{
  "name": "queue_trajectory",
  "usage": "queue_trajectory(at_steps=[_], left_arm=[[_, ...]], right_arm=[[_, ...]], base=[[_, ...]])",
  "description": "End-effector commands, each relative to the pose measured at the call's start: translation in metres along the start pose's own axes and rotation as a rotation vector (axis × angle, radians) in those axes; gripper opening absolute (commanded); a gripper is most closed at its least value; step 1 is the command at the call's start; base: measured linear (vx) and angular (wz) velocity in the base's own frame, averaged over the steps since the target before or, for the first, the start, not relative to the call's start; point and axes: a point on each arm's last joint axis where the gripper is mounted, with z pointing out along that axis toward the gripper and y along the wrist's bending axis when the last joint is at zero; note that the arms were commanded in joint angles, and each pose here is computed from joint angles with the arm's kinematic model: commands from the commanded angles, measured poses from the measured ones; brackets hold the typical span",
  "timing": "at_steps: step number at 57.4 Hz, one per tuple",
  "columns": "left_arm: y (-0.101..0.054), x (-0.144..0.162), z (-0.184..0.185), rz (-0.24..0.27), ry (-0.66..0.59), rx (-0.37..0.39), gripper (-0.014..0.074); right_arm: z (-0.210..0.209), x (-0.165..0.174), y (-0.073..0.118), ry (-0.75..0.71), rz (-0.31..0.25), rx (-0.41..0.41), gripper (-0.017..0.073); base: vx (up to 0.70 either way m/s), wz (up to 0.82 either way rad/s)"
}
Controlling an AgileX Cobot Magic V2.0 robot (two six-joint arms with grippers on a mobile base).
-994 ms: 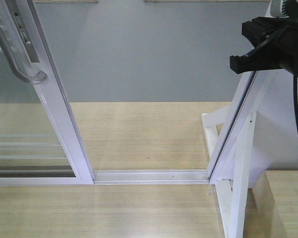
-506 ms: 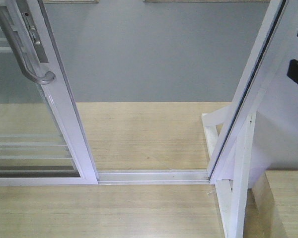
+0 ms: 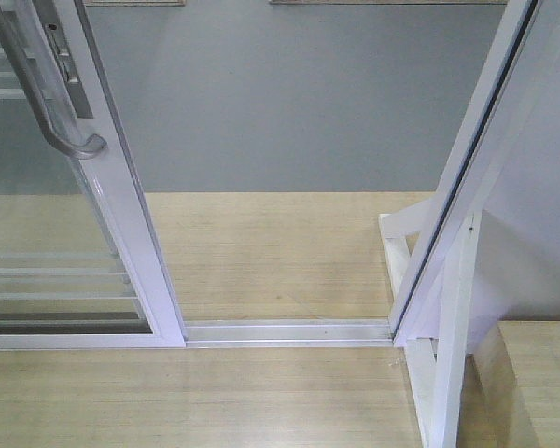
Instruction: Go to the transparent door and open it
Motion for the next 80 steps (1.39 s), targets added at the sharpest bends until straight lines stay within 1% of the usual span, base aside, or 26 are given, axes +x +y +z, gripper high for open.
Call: queue_trajectory(at_steps=[1, 7, 13, 43, 47, 52, 57, 63, 68, 70, 73, 80], left_arm=[[-0.002, -0.013, -0.007, -0.027, -0.112, 0.014, 0.0001], [-0.004, -0.014, -0.008, -0.059, -0.123, 0.033, 0.0001], [-0.005, -0.014, -0.008, -0.08, -0.125, 0.045, 0.0001], [-0.004, -0.014, -0.008, -0.08, -0.123, 0.044, 0.0003], [-0.004, -0.014, -0.008, -0.069, -0.124, 0.036, 0.0003], [-0.001, -0.014, -0.008, -0.024, -0.123, 0.006, 0.0003], [0.0, -0.014, -0.008, 0.006, -0.122, -0.011, 0.0003], [0.0, -0.015, -0.008, 0.022, -0.135, -0.017, 0.0003], [0.002, -0.015, -0.007, 0.048, -0.149, -0.033, 0.0003], [0.004, -0.01, -0.004, 0.061, -0.149, -0.045, 0.0003], [0.006, 0.001, 0.002, 0.068, -0.139, -0.056, 0.0003], [0.014, 0.044, 0.018, 0.064, -0.1, -0.075, 0.0003]], right_arm=[[-0.005, -0.016, 0.0, -0.119, -0.006, -0.003, -0.0006], [-0.006, -0.016, 0.0, -0.122, -0.007, -0.003, -0.0006], [-0.006, -0.016, 0.0, -0.122, -0.007, -0.003, -0.0006], [-0.006, -0.016, 0.0, -0.122, -0.007, -0.003, -0.0006], [-0.006, -0.016, 0.0, -0.122, -0.007, -0.003, -0.0006], [-0.006, -0.016, 0.0, -0.122, -0.007, -0.003, -0.0006], [-0.006, -0.016, -0.001, -0.121, -0.007, -0.003, -0.0006], [-0.006, -0.016, -0.001, -0.121, -0.007, -0.003, -0.0006], [-0.006, -0.016, -0.001, -0.121, -0.007, -0.003, -0.0006], [-0.006, -0.016, -0.001, -0.121, -0.009, -0.002, -0.0006], [-0.006, -0.016, -0.001, -0.121, -0.013, -0.001, -0.0006], [-0.006, -0.016, -0.001, -0.12, -0.013, -0.001, -0.0006]], base=[[0.0, 0.0], [0.0, 0.0], [0.0, 0.0], [0.0, 0.0], [0.0, 0.0], [0.0, 0.0], [0.0, 0.0], [0.0, 0.0], [0.0, 0.0], [0.0, 0.0], [0.0, 0.0], [0.0, 0.0]])
